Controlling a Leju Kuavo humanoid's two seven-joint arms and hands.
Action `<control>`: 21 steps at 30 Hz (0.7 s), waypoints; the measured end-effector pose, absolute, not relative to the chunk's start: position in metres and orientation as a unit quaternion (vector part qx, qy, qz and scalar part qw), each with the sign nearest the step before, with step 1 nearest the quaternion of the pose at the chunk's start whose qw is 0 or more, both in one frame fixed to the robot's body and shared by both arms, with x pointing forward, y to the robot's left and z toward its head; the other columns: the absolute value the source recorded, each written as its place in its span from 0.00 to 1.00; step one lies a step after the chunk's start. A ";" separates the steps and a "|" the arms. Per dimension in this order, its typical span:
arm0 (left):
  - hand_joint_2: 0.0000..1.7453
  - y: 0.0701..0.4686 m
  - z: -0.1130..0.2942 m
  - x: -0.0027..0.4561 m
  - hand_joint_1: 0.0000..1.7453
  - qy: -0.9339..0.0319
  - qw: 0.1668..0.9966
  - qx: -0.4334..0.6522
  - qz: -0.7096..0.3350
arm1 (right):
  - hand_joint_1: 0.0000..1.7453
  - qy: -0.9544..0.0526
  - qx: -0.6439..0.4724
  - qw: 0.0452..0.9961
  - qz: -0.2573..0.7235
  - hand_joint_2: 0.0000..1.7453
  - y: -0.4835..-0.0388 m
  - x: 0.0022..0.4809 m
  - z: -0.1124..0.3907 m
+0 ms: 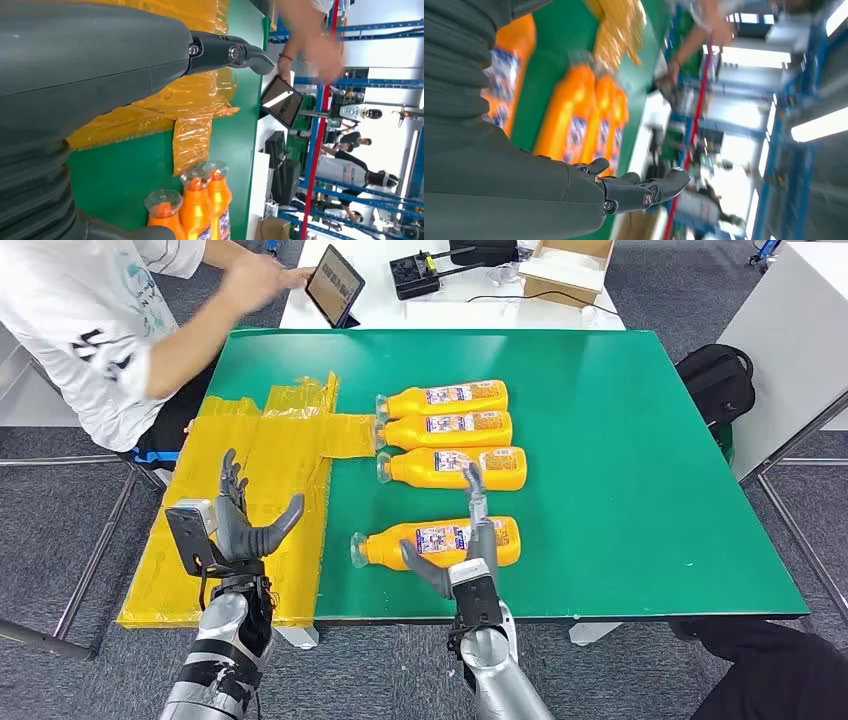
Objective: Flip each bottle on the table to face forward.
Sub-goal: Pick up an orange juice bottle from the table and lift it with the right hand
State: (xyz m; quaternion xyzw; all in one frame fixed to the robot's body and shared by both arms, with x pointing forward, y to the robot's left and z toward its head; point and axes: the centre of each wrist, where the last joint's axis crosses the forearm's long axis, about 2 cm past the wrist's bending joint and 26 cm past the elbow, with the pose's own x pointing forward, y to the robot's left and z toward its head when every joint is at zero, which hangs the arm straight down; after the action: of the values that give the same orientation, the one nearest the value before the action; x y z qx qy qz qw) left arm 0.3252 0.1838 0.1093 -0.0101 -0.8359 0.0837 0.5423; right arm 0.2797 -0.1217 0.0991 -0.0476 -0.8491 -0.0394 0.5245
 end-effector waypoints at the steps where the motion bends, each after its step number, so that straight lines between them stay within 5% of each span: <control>1: 1.00 0.183 0.109 0.324 0.00 -0.836 0.542 -0.011 0.083 | 0.00 -0.850 -0.053 0.522 -0.043 1.00 -0.122 0.279 0.100; 21: 1.00 0.163 0.113 0.281 0.00 -0.852 0.520 -0.040 0.057 | 0.00 -0.857 -0.138 0.488 -0.093 1.00 -0.144 0.258 0.110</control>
State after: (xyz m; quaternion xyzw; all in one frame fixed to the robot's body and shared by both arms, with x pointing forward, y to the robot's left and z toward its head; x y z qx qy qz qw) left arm 0.2815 0.1633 0.1130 -0.0397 -0.8515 0.0566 0.5198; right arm 0.2580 -0.1443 0.1101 -0.1379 -0.8567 -0.0933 0.4882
